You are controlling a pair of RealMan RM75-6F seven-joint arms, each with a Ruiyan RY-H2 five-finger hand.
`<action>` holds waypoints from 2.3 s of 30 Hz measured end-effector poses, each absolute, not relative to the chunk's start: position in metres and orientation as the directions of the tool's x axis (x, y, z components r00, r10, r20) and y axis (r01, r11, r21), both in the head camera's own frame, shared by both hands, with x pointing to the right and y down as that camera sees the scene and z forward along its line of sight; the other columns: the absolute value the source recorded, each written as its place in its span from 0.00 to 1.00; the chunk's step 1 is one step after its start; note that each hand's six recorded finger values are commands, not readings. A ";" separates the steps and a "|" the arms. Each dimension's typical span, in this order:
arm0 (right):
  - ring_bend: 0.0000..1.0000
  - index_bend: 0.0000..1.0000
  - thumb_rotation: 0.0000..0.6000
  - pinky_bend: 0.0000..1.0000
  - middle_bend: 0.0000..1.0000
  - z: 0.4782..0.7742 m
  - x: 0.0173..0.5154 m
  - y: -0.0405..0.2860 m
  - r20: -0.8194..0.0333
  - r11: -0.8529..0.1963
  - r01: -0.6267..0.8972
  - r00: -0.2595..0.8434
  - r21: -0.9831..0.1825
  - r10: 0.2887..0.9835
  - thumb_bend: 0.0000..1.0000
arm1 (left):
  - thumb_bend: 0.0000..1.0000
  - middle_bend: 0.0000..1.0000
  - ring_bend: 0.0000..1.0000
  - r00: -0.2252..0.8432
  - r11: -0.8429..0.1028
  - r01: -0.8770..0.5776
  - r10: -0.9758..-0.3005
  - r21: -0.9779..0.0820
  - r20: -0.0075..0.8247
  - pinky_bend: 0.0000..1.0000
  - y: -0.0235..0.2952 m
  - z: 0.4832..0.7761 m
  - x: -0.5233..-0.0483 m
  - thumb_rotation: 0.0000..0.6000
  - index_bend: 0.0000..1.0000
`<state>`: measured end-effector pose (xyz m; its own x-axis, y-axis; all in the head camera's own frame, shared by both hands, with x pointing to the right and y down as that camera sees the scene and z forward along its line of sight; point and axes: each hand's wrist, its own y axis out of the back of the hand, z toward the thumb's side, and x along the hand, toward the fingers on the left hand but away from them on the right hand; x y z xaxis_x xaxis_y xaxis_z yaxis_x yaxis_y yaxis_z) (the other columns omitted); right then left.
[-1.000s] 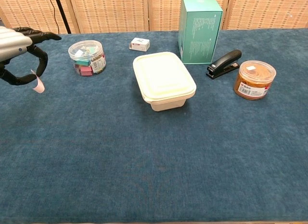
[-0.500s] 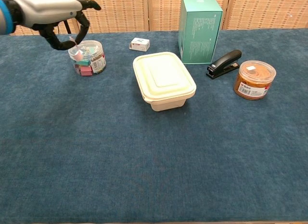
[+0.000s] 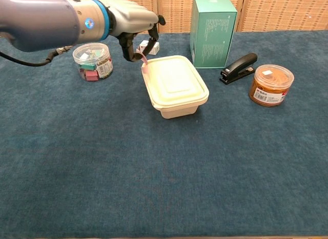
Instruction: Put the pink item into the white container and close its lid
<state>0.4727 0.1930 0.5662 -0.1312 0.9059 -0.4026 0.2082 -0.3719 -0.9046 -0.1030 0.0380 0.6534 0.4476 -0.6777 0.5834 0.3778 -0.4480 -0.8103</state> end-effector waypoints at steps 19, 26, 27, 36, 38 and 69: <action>0.00 0.00 1.00 0.00 0.00 0.561 0.480 0.193 -0.395 -0.358 0.227 -0.149 -0.906 0.906 0.00 | 0.47 0.00 0.00 0.378 -0.482 0.457 -0.656 -0.748 0.653 0.00 0.049 0.674 -0.053 1.00 0.60; 0.00 0.00 1.00 0.00 0.00 0.560 0.480 0.193 -0.395 -0.357 0.230 -0.148 -0.905 0.907 0.00 | 0.46 0.00 0.00 0.341 -0.477 0.474 -0.675 -0.740 0.654 0.00 0.048 0.672 -0.051 1.00 0.09; 0.00 0.00 1.00 0.00 0.00 0.559 0.480 0.193 -0.395 -0.357 0.231 -0.148 -0.905 0.907 0.00 | 0.46 0.00 0.00 0.339 -0.475 0.475 -0.678 -0.741 0.652 0.00 0.048 0.672 -0.050 1.00 0.03; 0.00 0.00 1.00 0.00 0.00 0.558 0.481 0.194 -0.393 -0.354 0.234 -0.149 -0.906 0.907 0.00 | 0.45 0.00 0.00 0.382 -0.451 0.446 -0.685 -0.773 0.620 0.00 0.047 0.666 -0.042 1.00 0.00; 0.00 0.00 1.00 0.00 0.00 0.557 0.481 0.194 -0.391 -0.352 0.235 -0.150 -0.906 0.908 0.00 | 0.45 0.00 0.00 0.404 -0.434 0.436 -0.688 -0.788 0.603 0.00 0.047 0.663 -0.039 1.00 0.00; 0.00 0.02 1.00 0.00 0.00 0.552 0.462 0.189 -0.338 -0.329 0.174 -0.027 -0.928 0.941 0.00 | 0.00 0.00 0.00 0.430 -0.351 0.171 -0.814 -0.921 0.390 0.00 0.028 0.561 -0.191 1.00 0.00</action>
<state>0.4621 0.1890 0.5520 -0.0265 0.9408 -0.3380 0.1741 -0.3286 -0.9283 -0.1906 0.0275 0.5606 0.4295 -0.8145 0.3901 0.1715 -0.3505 -0.9207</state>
